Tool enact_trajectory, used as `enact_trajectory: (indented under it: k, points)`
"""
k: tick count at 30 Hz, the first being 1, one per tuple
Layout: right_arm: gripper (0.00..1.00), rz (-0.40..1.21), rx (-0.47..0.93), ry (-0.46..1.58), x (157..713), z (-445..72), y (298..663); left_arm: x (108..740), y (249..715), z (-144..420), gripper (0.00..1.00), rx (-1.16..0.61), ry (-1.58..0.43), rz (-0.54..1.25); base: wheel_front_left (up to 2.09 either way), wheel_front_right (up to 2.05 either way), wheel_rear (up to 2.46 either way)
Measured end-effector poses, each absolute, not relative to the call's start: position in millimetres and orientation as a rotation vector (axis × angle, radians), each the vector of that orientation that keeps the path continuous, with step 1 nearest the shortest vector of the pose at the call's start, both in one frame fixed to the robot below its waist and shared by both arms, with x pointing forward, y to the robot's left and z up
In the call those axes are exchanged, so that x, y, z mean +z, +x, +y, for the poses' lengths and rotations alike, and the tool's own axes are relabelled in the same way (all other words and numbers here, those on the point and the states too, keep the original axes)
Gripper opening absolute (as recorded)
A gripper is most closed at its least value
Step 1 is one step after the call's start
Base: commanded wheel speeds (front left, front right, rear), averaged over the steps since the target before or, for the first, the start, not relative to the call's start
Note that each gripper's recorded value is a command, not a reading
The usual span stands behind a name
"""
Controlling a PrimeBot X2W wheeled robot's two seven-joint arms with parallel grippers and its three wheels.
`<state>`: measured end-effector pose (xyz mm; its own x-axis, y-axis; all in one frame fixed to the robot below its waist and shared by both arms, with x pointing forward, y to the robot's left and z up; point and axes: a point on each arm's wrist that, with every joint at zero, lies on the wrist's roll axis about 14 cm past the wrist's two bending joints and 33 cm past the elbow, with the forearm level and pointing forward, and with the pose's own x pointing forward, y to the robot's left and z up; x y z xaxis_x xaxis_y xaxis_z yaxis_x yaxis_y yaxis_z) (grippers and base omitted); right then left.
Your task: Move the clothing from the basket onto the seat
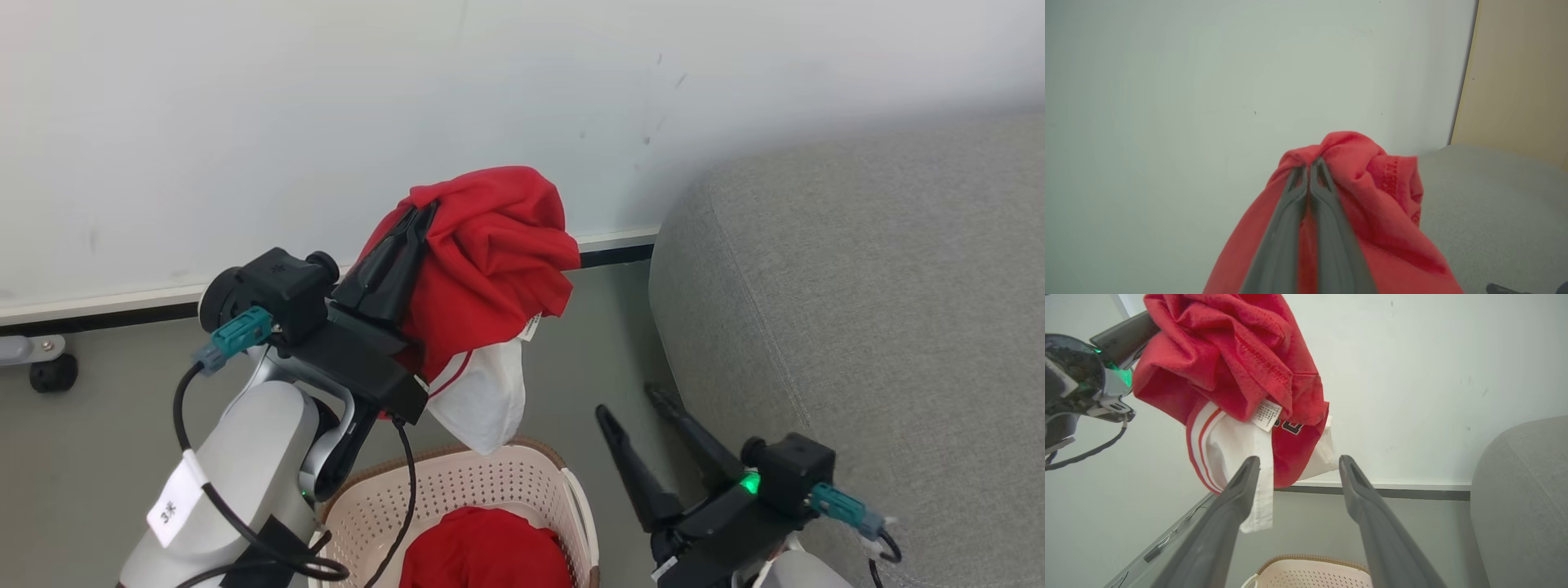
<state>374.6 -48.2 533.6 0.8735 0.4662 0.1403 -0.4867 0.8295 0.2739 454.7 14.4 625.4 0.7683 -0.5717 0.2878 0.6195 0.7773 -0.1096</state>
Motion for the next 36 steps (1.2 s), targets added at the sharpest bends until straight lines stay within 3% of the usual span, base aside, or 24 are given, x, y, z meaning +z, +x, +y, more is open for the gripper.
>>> enact_trajectory:
  k: [13,22,36]
  points:
    - [1.00,0.004,0.716,0.175,528,0,380,648,445,2,0.00,-0.690,-0.188,-0.282,0.00,0.00,0.00]
    - [1.00,0.101,0.794,0.209,512,26,381,659,438,2,0.00,-0.695,-0.172,-0.297,0.00,0.00,0.00]
    - [1.00,0.129,0.917,0.240,528,79,393,659,429,12,0.00,-0.679,-0.148,-0.286,0.00,0.00,0.00]
